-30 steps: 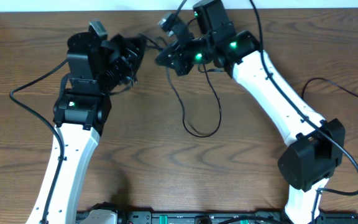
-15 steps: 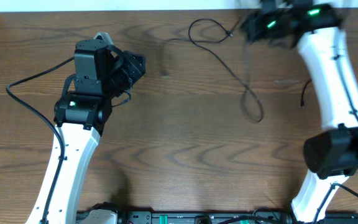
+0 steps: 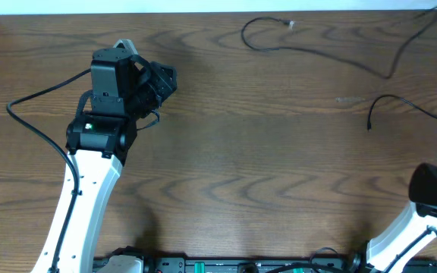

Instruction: Untangle cables

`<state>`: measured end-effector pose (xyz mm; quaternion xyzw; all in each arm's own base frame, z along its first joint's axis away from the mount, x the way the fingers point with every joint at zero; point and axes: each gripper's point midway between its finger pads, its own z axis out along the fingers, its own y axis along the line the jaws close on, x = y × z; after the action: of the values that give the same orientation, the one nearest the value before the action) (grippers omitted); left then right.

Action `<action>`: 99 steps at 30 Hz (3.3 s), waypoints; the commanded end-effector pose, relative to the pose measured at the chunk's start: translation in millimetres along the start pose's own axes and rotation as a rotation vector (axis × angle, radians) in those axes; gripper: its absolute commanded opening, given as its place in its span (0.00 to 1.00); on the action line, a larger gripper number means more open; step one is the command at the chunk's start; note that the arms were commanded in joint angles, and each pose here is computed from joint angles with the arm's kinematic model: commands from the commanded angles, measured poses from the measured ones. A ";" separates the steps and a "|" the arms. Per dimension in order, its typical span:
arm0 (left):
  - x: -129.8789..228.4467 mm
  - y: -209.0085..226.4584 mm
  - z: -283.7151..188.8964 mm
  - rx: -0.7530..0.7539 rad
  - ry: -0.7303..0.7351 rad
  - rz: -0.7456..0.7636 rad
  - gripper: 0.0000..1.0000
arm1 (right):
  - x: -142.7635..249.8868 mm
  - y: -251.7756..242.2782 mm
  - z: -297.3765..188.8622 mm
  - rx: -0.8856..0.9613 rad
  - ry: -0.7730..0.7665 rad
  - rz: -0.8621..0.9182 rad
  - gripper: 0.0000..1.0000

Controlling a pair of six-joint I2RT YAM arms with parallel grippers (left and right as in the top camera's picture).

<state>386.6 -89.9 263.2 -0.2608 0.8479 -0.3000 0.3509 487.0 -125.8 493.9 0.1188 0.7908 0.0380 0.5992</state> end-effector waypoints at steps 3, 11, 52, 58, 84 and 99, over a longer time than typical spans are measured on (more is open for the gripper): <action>-6.3 -0.3 2.4 -0.011 -0.013 0.023 0.34 | -16.5 -43.3 -24.4 0.104 -0.047 0.042 0.01; -5.7 3.5 12.6 -0.022 -0.002 0.019 0.34 | 19.1 -87.1 -7.3 0.181 0.068 0.078 0.01; -5.0 3.9 13.3 -0.023 0.001 0.019 0.34 | 183.8 -44.5 82.3 -0.090 0.461 -0.154 0.99; -2.3 5.7 13.3 -0.032 0.010 0.017 0.34 | 238.7 18.7 105.9 -0.239 0.559 -0.292 0.99; 4.1 13.0 12.9 -0.061 0.036 0.009 0.34 | 438.9 81.2 192.1 -0.422 0.816 -0.633 0.73; 5.3 14.2 12.8 -0.066 0.041 0.007 0.34 | 482.3 68.9 198.8 -0.434 0.892 -0.629 0.63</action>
<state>386.6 -90.1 237.7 -0.2712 0.8644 -0.2833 0.3148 569.2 38.1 10.4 -0.2717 0.9363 0.0615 0.2140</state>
